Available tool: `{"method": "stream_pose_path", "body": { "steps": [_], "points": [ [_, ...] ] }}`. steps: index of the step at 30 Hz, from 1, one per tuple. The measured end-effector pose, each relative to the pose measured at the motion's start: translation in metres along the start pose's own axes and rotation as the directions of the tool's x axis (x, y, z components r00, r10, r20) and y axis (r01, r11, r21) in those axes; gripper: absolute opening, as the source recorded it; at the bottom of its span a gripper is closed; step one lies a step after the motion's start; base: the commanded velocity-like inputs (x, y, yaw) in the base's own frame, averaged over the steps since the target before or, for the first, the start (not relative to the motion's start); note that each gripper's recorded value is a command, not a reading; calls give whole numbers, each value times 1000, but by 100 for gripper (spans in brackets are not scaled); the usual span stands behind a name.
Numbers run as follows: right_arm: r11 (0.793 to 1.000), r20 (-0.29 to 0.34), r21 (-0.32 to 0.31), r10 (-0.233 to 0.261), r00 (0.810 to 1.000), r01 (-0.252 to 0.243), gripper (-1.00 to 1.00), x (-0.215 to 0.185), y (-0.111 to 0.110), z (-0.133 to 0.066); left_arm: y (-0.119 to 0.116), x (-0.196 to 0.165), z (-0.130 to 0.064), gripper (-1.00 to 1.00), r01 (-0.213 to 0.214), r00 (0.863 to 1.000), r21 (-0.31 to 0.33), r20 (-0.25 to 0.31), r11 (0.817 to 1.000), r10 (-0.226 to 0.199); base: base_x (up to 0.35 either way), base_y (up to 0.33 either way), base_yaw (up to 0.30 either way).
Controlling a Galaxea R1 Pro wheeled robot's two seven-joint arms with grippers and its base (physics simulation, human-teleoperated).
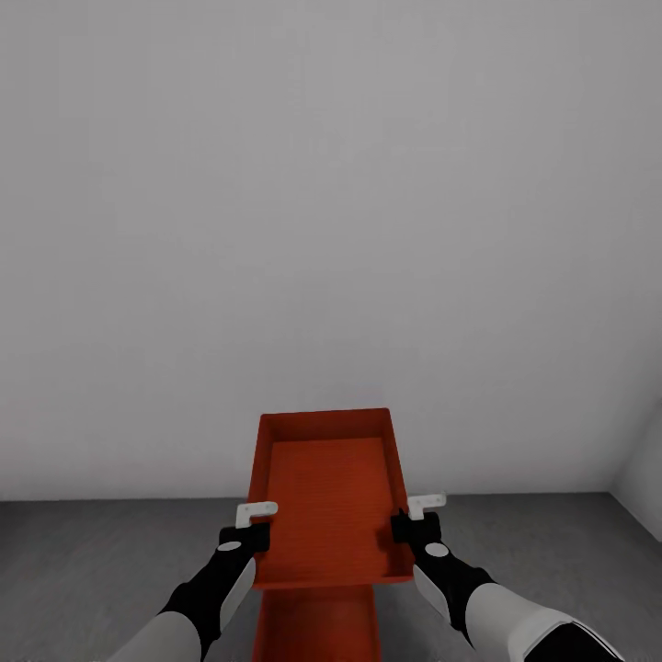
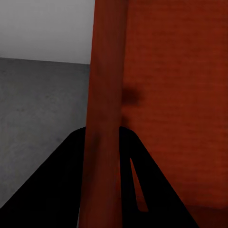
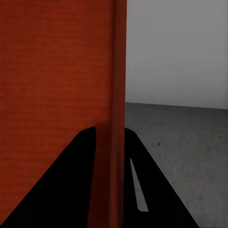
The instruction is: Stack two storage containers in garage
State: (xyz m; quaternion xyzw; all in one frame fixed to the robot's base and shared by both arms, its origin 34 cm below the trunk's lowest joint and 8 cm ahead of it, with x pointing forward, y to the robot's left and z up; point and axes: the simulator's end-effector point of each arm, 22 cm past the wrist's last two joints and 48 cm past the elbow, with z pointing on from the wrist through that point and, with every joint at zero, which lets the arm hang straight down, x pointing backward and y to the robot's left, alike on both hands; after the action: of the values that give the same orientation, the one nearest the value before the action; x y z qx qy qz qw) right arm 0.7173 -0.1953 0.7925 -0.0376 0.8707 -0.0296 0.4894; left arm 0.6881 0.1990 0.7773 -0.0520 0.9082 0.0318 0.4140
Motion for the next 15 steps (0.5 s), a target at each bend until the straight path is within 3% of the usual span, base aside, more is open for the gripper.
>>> {"method": "stream_pose_path", "body": {
  "steps": [15],
  "points": [
    [1000,-23,-2,-1,1000,1,-100,13,1,4,0,12,6,-100,-2,1000,-2,-23,1000,2,0,0,0]
  ]
}}
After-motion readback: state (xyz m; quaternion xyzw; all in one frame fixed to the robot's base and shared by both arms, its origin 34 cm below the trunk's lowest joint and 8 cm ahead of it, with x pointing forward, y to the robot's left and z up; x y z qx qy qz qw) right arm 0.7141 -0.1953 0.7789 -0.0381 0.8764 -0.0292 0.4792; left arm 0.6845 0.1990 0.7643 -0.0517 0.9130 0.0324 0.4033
